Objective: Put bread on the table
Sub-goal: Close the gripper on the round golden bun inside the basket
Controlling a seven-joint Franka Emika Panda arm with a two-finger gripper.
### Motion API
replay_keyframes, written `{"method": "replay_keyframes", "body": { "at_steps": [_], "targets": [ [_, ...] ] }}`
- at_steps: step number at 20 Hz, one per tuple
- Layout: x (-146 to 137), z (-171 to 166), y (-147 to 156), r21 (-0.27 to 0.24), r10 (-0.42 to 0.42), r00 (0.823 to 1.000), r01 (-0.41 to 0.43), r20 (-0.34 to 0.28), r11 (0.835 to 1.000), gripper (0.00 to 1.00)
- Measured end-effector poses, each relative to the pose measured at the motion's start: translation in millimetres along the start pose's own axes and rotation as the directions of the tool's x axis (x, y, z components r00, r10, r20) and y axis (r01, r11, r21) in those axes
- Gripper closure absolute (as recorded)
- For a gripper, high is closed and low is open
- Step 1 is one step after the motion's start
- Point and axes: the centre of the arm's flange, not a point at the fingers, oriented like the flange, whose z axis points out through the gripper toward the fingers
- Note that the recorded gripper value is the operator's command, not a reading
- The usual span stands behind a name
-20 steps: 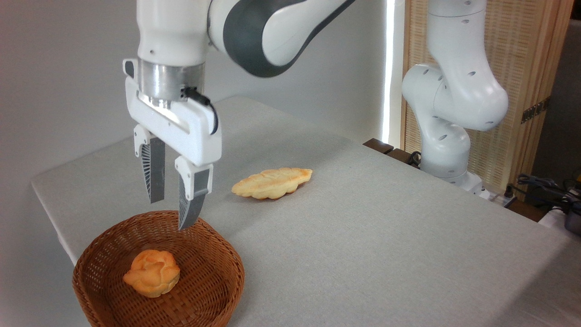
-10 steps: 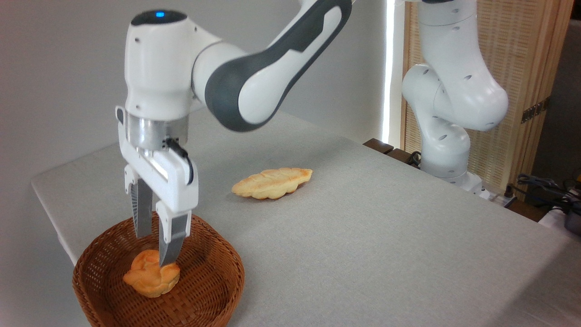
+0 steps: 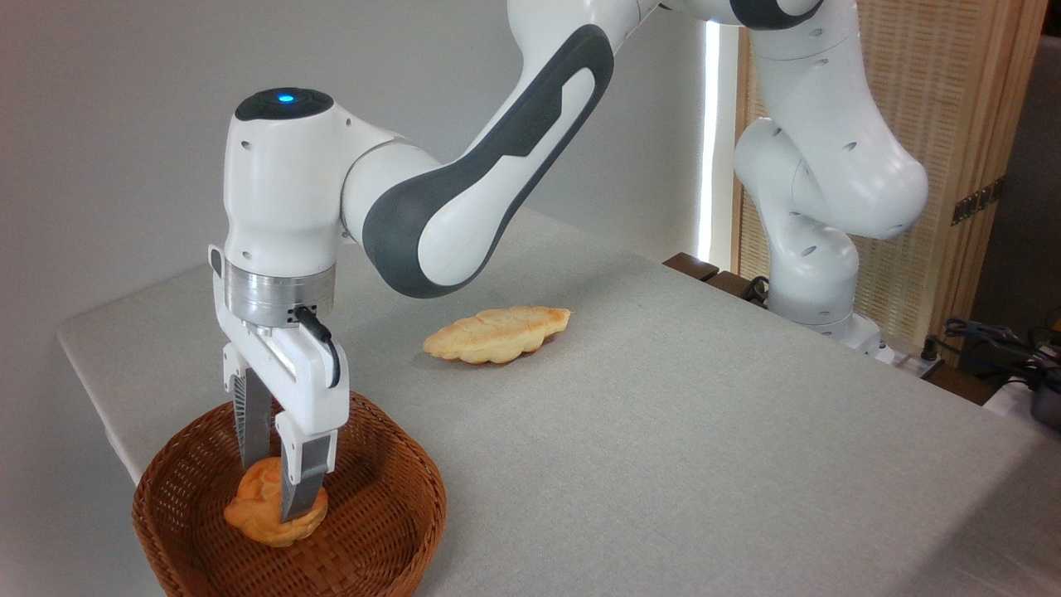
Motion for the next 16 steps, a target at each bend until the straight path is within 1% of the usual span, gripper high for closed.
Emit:
{"method": "replay_keyframes", "body": {
  "at_steps": [1, 2, 3, 4, 7, 8, 16],
  "targets": [
    [0.0, 0.0, 0.0, 0.000, 0.000, 1.000, 0.000, 0.000, 1.000, 0.23],
    [0.0, 0.0, -0.1, 0.000, 0.001, 1.000, -0.001, 0.000, 1.000, 0.42],
    [-0.1, -0.1, -0.4, 0.001, 0.006, 1.000, -0.006, 0.000, 1.000, 0.55],
    [-0.3, -0.2, -0.8, 0.001, 0.020, 1.000, -0.020, 0.000, 1.000, 0.56],
    [-1.8, -0.2, -2.7, 0.002, 0.083, 0.997, -0.083, 0.001, 0.997, 0.56],
    [-2.1, 0.0, -3.2, 0.002, 0.093, 0.996, -0.093, 0.001, 0.996, 0.55],
    [-2.6, 0.5, -3.7, 0.002, 0.100, 0.995, -0.100, 0.002, 0.995, 0.55]
  ]
}}
